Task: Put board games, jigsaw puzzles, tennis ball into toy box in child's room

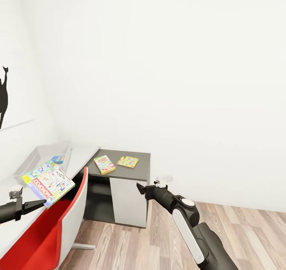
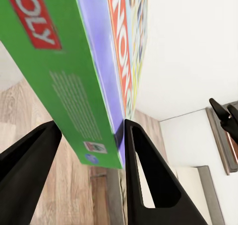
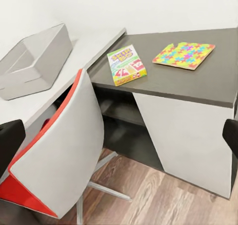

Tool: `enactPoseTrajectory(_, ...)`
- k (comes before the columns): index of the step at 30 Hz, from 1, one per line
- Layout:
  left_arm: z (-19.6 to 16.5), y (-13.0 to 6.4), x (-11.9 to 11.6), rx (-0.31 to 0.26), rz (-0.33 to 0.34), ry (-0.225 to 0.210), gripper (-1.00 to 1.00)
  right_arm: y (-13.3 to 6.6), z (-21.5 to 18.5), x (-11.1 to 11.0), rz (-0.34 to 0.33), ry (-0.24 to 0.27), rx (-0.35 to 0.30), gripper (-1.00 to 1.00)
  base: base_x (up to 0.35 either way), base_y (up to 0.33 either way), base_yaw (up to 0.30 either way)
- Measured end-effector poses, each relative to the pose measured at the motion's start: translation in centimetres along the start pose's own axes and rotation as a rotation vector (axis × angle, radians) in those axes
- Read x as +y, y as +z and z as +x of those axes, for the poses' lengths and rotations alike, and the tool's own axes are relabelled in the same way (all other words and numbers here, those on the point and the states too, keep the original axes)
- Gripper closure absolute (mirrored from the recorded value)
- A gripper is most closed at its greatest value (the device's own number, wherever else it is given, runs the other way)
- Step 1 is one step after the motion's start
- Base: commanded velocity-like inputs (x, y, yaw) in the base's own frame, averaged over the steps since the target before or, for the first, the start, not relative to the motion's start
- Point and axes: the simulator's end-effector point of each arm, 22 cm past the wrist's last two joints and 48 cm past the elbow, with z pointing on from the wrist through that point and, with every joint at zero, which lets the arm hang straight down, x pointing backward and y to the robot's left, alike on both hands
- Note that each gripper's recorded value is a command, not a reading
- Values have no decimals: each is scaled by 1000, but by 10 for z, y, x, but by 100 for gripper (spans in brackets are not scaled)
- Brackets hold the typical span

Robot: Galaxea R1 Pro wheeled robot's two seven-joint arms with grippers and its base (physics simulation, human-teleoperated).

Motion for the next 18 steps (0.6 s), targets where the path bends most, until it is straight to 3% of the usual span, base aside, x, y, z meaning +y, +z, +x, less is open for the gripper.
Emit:
enactPoseTrajectory(6,0,0,0,0,-1,0,100,1,1,4,-2,6,6,-100,329,5,197)
enactPoseTrajectory(18,2,2,2,4,-1,-5,100,8,13,10,73,4,42,-100,330,-6,254)
